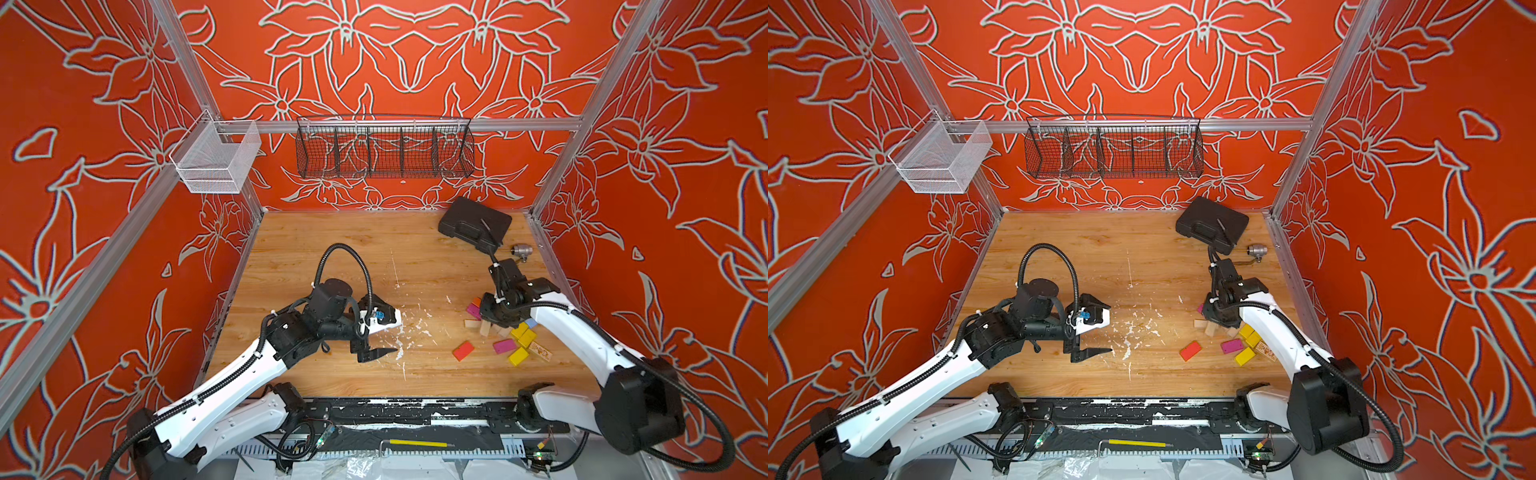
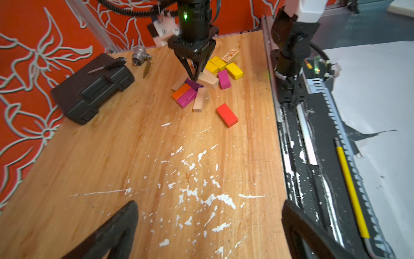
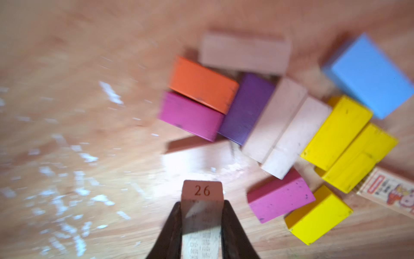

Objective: Assemble the letter k with building blocks
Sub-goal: Pick up the building block from the center of the board, then place the building block at the center of the board.

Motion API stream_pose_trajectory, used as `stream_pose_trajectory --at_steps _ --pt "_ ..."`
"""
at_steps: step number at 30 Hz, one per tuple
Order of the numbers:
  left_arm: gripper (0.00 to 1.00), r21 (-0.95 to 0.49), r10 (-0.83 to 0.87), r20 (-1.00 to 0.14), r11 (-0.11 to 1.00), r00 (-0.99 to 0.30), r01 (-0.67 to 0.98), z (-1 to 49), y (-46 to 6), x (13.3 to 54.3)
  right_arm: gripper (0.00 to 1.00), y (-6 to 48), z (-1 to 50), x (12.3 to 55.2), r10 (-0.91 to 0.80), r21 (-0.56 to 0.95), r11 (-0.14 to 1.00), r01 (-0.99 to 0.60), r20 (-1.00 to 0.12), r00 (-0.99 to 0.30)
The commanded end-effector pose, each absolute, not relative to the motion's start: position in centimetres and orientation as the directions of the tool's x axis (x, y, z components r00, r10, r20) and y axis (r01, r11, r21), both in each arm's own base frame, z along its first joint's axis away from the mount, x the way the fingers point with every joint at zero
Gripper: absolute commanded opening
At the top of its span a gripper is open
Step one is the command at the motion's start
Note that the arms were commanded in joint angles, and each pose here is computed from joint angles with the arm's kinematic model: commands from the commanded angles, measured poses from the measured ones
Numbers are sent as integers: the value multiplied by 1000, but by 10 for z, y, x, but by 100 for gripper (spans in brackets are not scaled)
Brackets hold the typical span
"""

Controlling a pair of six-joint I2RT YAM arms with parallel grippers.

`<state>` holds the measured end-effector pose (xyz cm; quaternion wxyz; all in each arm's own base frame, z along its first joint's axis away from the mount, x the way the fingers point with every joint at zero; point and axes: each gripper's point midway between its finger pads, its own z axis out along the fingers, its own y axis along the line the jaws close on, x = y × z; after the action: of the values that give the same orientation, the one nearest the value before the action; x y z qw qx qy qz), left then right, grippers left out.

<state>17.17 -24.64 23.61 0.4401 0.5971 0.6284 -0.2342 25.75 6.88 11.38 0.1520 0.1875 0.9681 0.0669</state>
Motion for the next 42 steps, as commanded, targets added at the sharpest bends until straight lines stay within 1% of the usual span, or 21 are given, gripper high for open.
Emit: stream_pose_trajectory --at_steps 1,3,9,12,15,17,22,23,25,34,39,42 --pt "97 260 554 -828 233 92 937 237 -242 182 16 79 137 270 314 184 946 269 -295 -902" --pt "97 259 551 -829 225 97 939 238 -242 180 14 89 147 285 256 188 960 207 -299 -919" --pt "97 267 544 -831 208 115 941 238 -241 175 14 118 155 326 137 179 980 88 -283 -949" --pt "97 269 546 -830 223 109 937 238 -240 178 14 130 154 350 75 159 987 32 -272 -959" --pt "97 264 534 -840 242 99 934 240 -242 181 14 138 143 370 23 124 992 -5 -225 -974" --pt "97 258 525 -847 277 79 926 242 -242 187 14 142 135 383 4 103 994 -17 -205 -979" --pt "97 232 492 -870 358 29 905 251 -242 201 13 151 116 416 -11 80 996 -27 -197 -980" --pt "97 225 484 -875 370 19 901 252 -242 203 13 151 110 415 -15 71 997 -27 -163 -987" --pt "98 208 473 -881 385 1 899 254 -243 207 12 154 102 424 -12 71 997 -23 -153 -988" --pt "97 171 472 -881 387 -36 906 250 -243 214 12 154 67 448 61 21 998 59 -120 -991" --pt "97 156 452 -891 385 -38 910 254 -241 216 13 149 52 455 74 -17 997 77 -113 -991" --pt "97 147 439 -898 390 -43 909 257 -240 219 13 150 47 460 76 -10 997 77 -116 -990"
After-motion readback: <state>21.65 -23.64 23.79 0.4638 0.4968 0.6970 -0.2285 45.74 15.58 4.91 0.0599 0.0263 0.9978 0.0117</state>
